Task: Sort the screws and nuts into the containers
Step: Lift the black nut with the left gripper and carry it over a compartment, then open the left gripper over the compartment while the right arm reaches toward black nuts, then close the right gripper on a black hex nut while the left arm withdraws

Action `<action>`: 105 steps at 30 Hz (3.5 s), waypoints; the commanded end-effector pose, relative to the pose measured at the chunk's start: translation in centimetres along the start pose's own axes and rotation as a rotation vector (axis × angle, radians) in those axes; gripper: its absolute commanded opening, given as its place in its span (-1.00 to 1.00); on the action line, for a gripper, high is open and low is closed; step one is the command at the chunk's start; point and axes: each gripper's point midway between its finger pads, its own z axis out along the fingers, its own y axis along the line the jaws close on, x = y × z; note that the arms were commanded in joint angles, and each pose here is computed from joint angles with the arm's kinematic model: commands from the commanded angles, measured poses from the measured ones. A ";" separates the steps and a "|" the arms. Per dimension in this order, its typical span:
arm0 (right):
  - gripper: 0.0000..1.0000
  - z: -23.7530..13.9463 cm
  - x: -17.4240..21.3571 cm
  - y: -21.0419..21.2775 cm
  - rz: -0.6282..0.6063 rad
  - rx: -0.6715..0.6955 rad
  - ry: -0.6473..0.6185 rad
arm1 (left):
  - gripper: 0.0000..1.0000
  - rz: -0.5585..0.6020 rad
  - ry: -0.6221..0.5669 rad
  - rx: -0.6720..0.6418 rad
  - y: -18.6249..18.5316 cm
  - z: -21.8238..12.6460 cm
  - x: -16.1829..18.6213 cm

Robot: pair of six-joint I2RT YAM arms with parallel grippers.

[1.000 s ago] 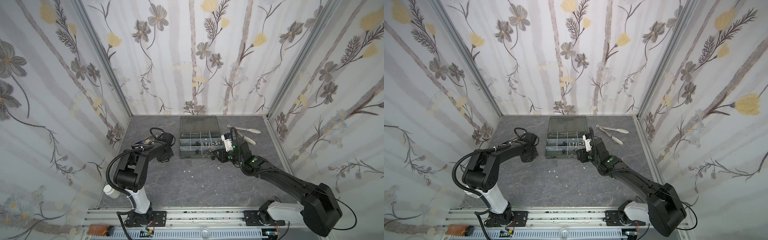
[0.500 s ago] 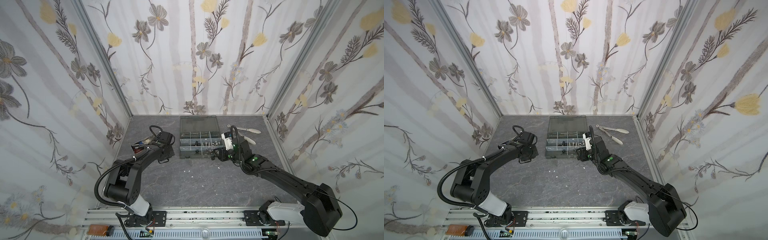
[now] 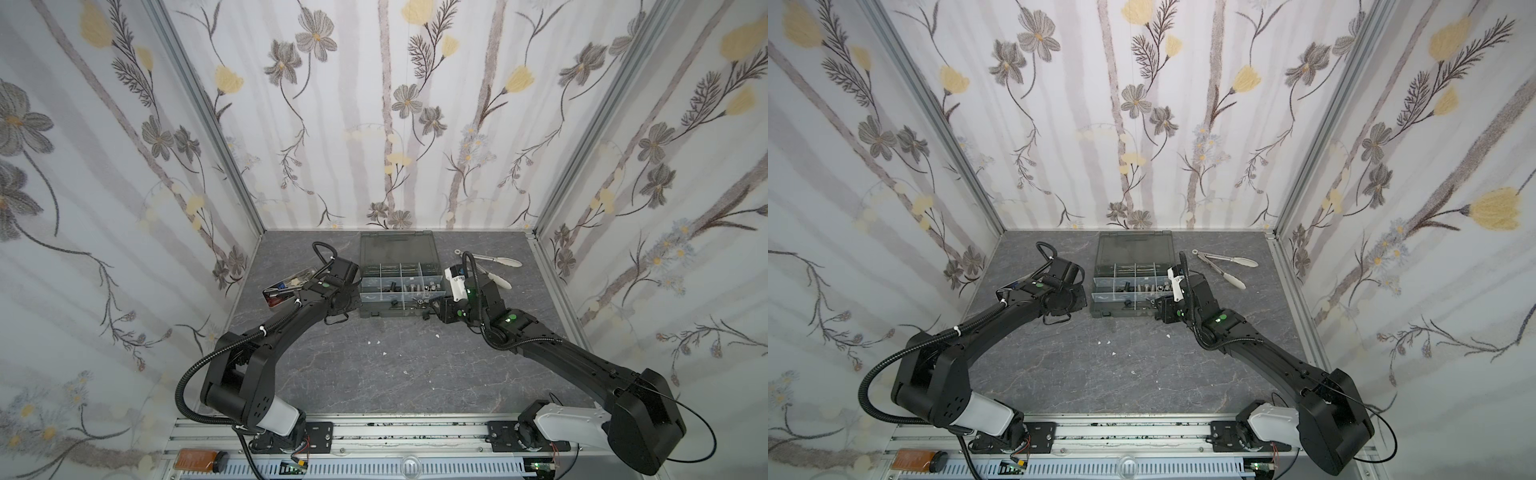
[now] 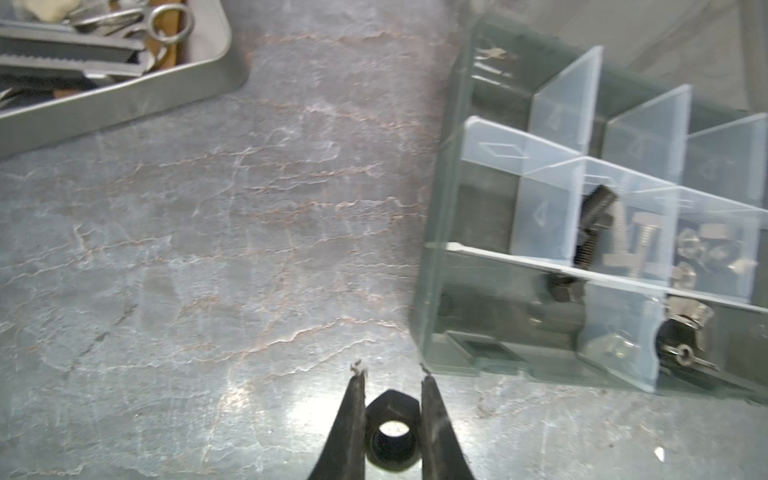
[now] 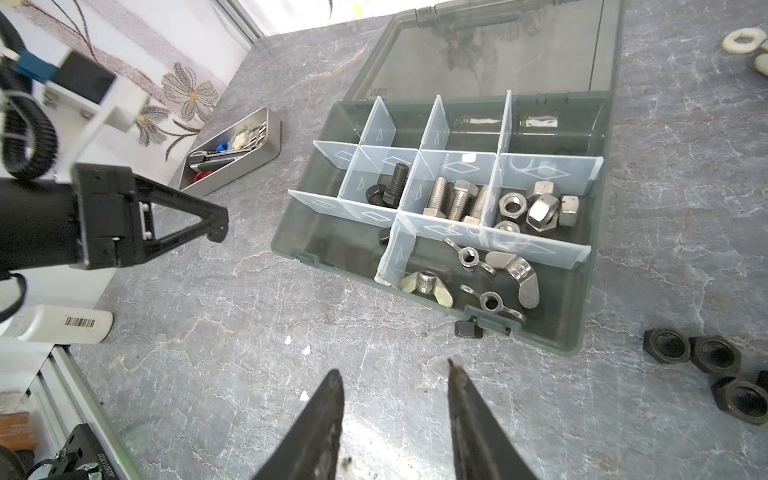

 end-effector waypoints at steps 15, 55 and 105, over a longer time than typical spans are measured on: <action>-0.14 -2.3 1.5 -4.9 0.097 0.112 -0.014 | -0.72 0.125 0.065 0.038 -8.2 3.3 1.1; -0.35 -1.0 1.9 -20.4 0.311 0.606 0.117 | 1.00 0.197 -0.231 0.304 -6.6 -11.1 -0.1; -0.70 2.9 3.6 -22.7 0.349 0.669 0.218 | 1.00 0.201 -0.250 0.265 -3.9 -9.6 1.2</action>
